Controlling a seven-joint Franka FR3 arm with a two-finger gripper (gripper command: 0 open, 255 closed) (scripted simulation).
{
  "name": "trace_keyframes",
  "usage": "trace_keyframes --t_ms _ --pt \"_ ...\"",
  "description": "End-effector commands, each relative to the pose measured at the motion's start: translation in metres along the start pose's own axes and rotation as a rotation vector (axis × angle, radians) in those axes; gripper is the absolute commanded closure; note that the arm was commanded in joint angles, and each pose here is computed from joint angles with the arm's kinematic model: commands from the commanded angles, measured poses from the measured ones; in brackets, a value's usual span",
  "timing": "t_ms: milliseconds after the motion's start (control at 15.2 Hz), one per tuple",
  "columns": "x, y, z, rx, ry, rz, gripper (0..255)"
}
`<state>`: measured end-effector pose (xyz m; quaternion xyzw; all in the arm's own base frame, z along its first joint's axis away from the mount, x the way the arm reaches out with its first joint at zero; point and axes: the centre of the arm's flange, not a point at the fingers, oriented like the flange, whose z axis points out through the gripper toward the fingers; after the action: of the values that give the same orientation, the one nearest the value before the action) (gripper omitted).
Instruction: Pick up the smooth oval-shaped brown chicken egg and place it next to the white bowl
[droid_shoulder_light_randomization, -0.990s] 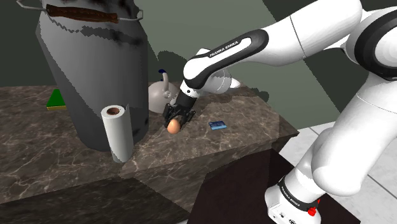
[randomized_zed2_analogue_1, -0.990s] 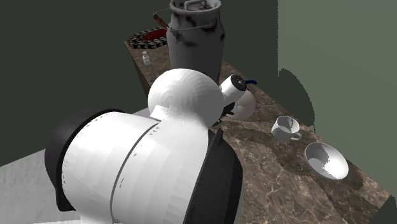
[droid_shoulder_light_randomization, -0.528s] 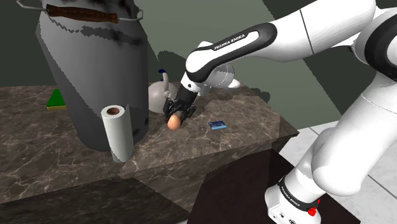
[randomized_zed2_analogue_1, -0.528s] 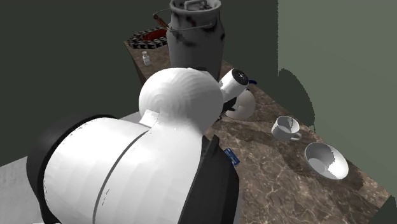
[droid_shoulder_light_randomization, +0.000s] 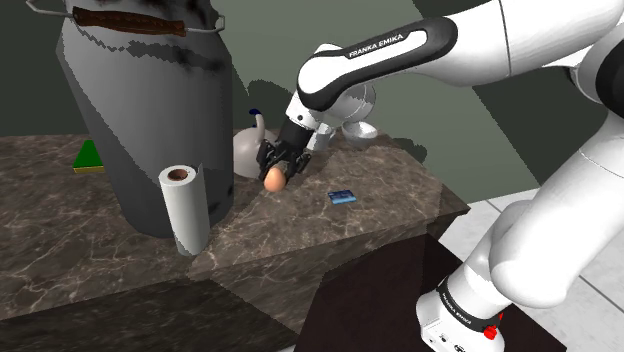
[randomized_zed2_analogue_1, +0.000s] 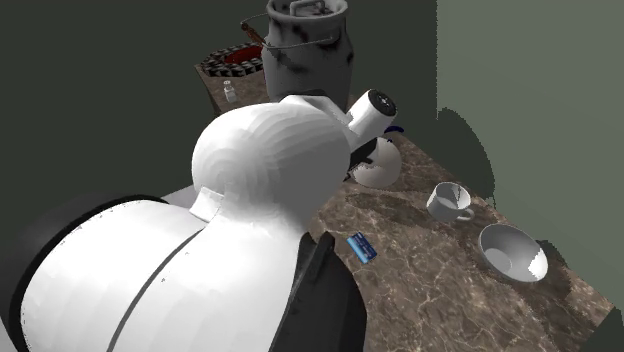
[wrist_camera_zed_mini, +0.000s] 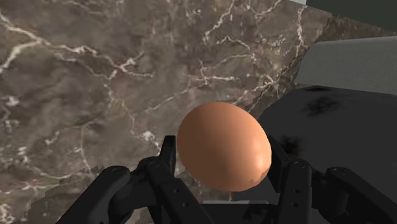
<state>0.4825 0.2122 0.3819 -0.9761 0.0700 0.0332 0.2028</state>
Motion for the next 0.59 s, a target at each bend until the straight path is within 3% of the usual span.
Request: trace_keyframes --t_ms 0,528 --pt "-0.001 -0.004 -0.011 0.000 0.000 0.000 255" --pt "-0.005 -0.020 -0.049 0.000 0.000 0.000 255"
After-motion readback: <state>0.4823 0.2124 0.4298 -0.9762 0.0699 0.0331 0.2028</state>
